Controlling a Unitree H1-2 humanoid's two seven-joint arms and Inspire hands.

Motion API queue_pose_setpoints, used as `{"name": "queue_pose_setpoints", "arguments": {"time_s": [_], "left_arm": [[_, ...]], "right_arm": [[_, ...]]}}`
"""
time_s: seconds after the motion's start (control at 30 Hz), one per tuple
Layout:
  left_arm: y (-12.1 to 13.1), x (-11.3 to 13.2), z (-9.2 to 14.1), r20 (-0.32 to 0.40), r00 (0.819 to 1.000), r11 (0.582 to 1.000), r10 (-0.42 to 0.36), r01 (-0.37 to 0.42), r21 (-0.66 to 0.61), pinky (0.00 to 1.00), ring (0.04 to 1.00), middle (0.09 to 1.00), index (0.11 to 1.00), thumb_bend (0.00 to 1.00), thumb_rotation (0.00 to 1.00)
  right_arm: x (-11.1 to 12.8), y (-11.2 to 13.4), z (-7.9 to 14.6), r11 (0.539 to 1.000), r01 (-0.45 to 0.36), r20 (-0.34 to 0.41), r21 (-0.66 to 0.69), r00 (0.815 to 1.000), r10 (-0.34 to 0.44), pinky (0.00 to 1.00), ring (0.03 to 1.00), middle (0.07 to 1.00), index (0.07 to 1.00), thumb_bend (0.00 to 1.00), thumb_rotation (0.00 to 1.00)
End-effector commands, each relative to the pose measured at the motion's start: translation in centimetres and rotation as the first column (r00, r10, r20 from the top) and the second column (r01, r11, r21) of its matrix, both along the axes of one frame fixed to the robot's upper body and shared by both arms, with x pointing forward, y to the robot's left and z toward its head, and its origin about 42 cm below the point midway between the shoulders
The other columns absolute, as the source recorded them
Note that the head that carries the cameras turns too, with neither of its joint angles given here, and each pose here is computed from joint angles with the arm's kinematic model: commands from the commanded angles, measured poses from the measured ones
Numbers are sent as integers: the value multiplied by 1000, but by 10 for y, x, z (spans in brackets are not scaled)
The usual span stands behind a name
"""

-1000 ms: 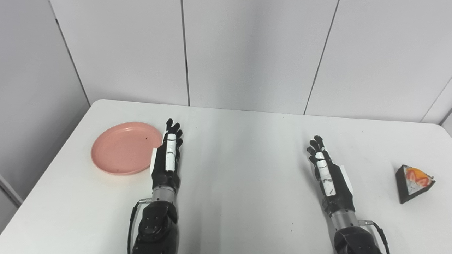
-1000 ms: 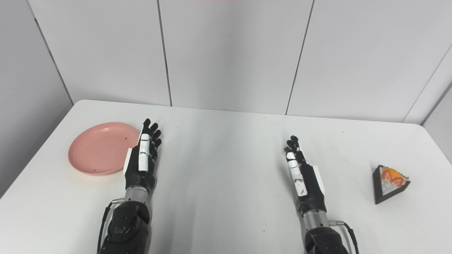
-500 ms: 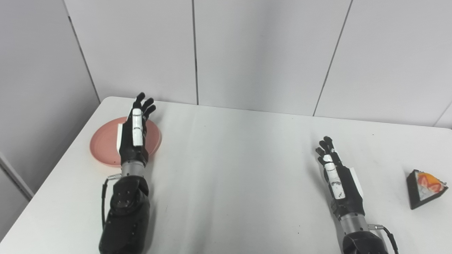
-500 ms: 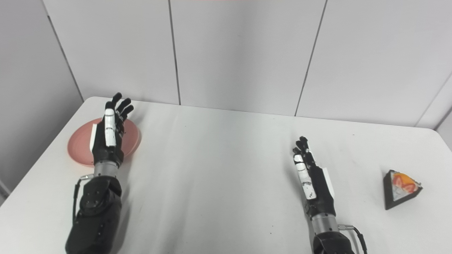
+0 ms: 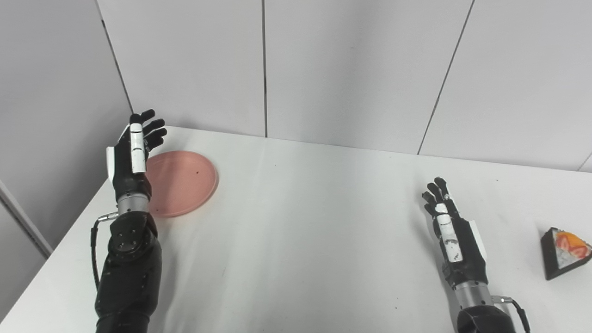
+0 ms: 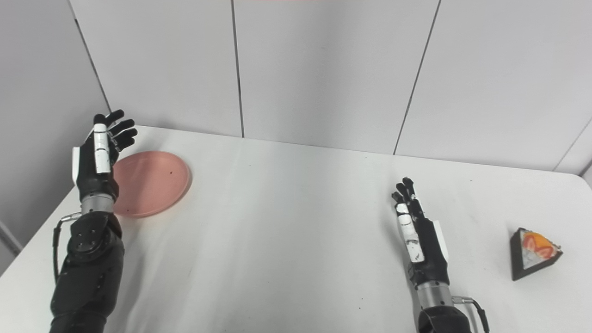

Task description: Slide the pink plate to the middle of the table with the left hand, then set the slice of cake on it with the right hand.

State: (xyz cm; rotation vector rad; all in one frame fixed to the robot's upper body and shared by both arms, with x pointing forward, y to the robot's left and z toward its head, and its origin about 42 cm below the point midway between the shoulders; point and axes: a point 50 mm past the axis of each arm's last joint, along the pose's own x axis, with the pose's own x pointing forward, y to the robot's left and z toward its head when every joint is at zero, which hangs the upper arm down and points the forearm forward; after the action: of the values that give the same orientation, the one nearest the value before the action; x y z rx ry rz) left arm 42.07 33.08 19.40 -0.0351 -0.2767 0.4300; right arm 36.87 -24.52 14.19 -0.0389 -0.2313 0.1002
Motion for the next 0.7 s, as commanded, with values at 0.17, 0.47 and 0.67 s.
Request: {"name": "queue_pose_setpoints", "arguments": {"time_s": [0.17,0.47,0.67], "left_arm": [[27,10,30,77,993,996,90,-91,12,759,697,698,700,643,1000],[63,11,13,49,982,983,183,-184,22,794,708,699,702,659,1000],[75,14,3,30,978,978,207,-208,27,749,707,701,700,664,1000]], "right_arm": [[-4,-5,-5,1000,6,14,5,1000,-6,983,951,966,982,435,927],[-5,-6,-5,1000,11,12,-7,1000,-11,979,948,967,988,438,949],[-5,-5,-4,1000,12,12,5,1000,-12,982,948,964,983,437,948]]}}
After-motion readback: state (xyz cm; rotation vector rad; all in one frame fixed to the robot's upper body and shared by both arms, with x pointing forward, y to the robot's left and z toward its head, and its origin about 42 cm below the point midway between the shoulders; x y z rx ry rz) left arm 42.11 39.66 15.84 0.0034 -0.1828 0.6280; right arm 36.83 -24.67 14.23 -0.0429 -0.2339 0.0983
